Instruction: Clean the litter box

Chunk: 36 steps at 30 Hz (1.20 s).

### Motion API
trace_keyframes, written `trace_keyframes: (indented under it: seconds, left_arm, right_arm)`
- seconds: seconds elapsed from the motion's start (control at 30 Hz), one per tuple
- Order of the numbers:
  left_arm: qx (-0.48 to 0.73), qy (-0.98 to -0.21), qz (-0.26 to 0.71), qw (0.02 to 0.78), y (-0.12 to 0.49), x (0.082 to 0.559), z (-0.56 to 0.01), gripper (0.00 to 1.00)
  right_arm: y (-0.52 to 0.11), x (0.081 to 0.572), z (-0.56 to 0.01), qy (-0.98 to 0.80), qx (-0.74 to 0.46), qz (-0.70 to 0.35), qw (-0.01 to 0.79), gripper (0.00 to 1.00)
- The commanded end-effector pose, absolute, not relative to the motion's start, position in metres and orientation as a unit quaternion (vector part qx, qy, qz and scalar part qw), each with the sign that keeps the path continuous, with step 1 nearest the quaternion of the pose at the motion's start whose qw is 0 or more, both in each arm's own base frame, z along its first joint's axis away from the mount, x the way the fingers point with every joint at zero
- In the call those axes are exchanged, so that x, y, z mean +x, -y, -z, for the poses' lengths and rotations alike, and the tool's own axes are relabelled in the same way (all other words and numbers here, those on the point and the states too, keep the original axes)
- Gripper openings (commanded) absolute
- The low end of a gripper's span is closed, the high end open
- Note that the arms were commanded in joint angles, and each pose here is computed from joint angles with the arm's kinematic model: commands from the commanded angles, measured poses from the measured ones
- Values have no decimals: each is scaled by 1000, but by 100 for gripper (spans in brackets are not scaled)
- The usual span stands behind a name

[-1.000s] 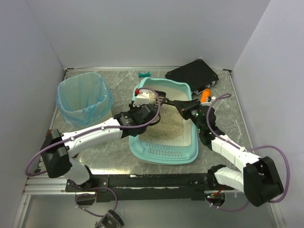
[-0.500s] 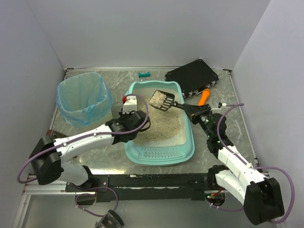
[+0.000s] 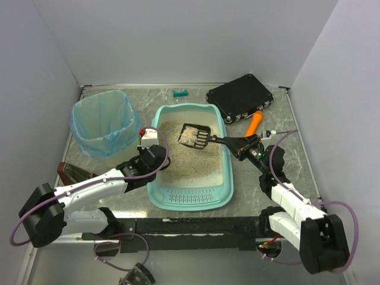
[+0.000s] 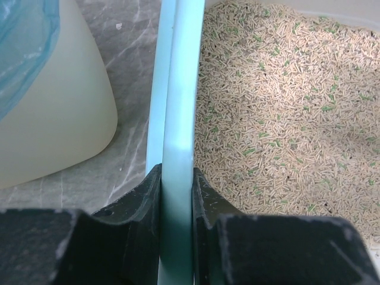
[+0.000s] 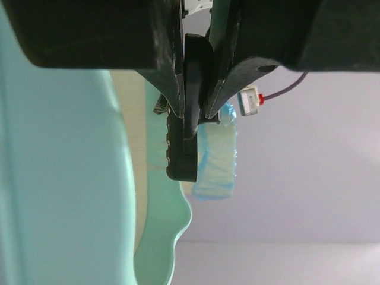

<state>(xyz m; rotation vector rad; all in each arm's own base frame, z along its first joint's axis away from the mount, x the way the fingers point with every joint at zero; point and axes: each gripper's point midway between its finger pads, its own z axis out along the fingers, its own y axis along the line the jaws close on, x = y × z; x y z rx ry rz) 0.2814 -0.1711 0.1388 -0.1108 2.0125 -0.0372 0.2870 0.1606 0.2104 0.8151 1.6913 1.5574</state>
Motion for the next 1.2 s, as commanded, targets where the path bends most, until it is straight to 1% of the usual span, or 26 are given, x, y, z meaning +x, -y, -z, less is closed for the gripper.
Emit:
trace_keyframes:
  seconds: [0.0, 0.07, 0.17, 0.33, 0.43, 0.47, 0.57, 0.6, 0.63, 0.67, 0.7, 0.73, 0.77, 0.8, 0.87, 0.9, 0.93, 0.97, 1.0, 1.03, 1.07, 1.13, 1.17]
  left_arm:
    - [-132, -758, 174, 615, 207, 314, -224, 1]
    - [-125, -756, 176, 618, 208, 317, -224, 1]
    - [-109, -749, 186, 627, 207, 319, -229, 1]
    - [-113, -742, 204, 628, 203, 319, -231, 1]
    - [-123, -745, 201, 625, 200, 318, -233, 1]
    - [-126, -746, 195, 625, 198, 318, -232, 1]
    - [-127, -756, 179, 617, 196, 319, -228, 17]
    - [-126, -764, 171, 610, 196, 319, -223, 30]
    - [-127, -763, 174, 610, 198, 321, -229, 35]
    - [-126, -768, 172, 604, 201, 322, -226, 36]
    - [-121, -773, 171, 599, 202, 321, -224, 42]
    - [-121, -774, 170, 598, 203, 322, -225, 46]
    - [-119, -775, 170, 597, 204, 322, -226, 51]
    - [-118, -775, 168, 597, 203, 322, -226, 61]
    - [-113, -777, 164, 597, 202, 321, -228, 69]
    - [-112, -777, 167, 596, 202, 320, -230, 78]
    - [-111, -778, 168, 595, 200, 316, -232, 84]
    - [-108, -777, 171, 596, 199, 315, -234, 88]
    - [-105, -777, 175, 595, 199, 312, -235, 98]
    - [-108, -773, 179, 599, 196, 310, -240, 99]
    - [-108, -771, 181, 601, 195, 309, -243, 99]
    - [-107, -775, 175, 598, 191, 306, -244, 99]
    - [-104, -782, 168, 591, 189, 304, -239, 97]
  right_arm:
    - [-172, 285, -252, -601, 264, -677, 332, 0]
    - [-175, 286, -248, -606, 262, -683, 313, 0]
    - [-174, 291, -235, -610, 274, -674, 314, 0]
    - [-174, 300, -251, -607, 258, -667, 347, 0]
    - [-155, 302, -233, -625, 297, -623, 364, 0]
    - [-152, 307, -231, -628, 304, -607, 381, 0]
    - [-165, 300, -248, -629, 255, -624, 387, 0]
    - [-160, 300, -247, -625, 264, -624, 388, 0]
    - [-151, 299, -251, -612, 277, -624, 399, 0]
    - [-136, 305, -234, -610, 320, -599, 409, 0]
    - [-134, 305, -229, -614, 330, -588, 410, 0]
    - [-138, 304, -228, -628, 312, -579, 416, 0]
    - [-148, 304, -243, -634, 284, -587, 416, 0]
    - [-156, 300, -241, -649, 268, -592, 396, 0]
    - [-151, 299, -232, -641, 293, -597, 383, 0]
    - [-143, 303, -228, -632, 315, -590, 392, 0]
    - [-140, 303, -225, -634, 321, -582, 396, 0]
    - [-142, 305, -232, -639, 309, -581, 399, 0]
    - [-157, 301, -228, -663, 280, -587, 371, 0]
    - [-162, 303, -241, -665, 254, -595, 373, 0]
    - [-166, 302, -239, -668, 254, -602, 357, 0]
    - [-154, 305, -227, -654, 281, -605, 357, 0]
    - [-151, 307, -224, -653, 289, -602, 358, 0]
